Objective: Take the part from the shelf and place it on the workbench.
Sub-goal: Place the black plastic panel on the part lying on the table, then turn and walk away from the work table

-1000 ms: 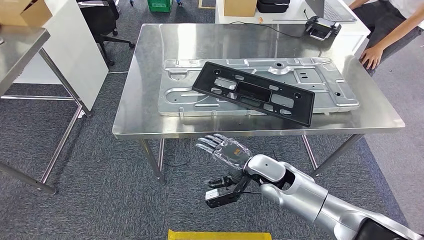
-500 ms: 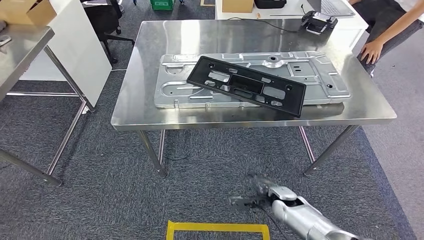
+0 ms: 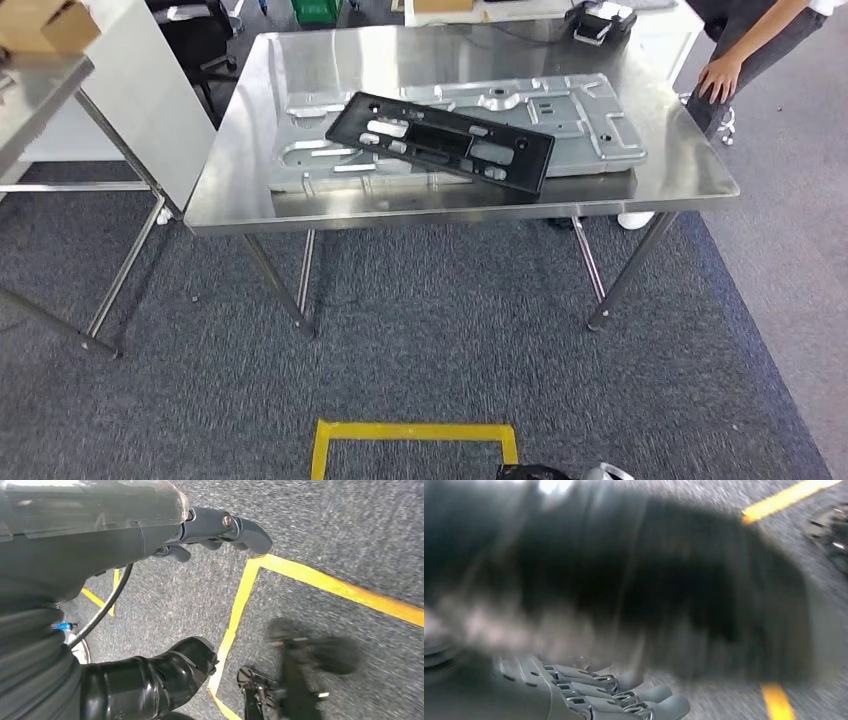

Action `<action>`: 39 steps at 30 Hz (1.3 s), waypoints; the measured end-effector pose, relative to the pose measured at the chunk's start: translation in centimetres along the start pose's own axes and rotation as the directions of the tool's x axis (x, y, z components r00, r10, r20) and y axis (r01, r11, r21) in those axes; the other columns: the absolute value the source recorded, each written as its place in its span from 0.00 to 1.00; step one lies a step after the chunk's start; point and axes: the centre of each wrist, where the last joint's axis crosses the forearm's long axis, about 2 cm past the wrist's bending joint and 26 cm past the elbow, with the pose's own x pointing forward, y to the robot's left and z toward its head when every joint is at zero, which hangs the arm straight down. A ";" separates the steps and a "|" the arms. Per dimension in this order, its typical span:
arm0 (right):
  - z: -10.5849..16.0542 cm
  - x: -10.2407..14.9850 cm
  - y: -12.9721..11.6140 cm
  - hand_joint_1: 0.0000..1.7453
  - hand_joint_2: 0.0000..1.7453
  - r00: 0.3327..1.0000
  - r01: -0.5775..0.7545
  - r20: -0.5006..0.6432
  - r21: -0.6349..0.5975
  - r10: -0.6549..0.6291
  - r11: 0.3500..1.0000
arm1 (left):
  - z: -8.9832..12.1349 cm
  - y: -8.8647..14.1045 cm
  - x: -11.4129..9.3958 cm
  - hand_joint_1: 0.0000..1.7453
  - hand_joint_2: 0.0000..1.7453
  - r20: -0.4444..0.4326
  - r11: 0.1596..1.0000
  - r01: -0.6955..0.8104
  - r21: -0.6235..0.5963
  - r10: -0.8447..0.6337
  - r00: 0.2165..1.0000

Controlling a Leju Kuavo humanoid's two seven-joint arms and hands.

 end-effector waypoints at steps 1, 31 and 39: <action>0.0 -0.3 0.2 0.00 0.00 1.000 0.007 -0.010 0.007 -0.007 1.000 | 0.0 0.0 0.0 0.00 1.00 0.001 1.000 0.002 -0.001 -0.002 1.000; -0.1 -1.6 2.1 0.00 0.00 0.994 0.094 -0.057 0.072 -0.090 0.993 | -0.1 -0.6 0.7 0.00 0.00 0.003 0.999 0.033 -0.021 -0.033 0.999; -0.1 -1.9 2.3 0.00 0.00 0.988 0.155 -0.020 0.122 -0.153 0.980 | 0.0 -0.1 1.4 0.00 0.00 -0.005 0.998 0.063 -0.022 -0.063 0.998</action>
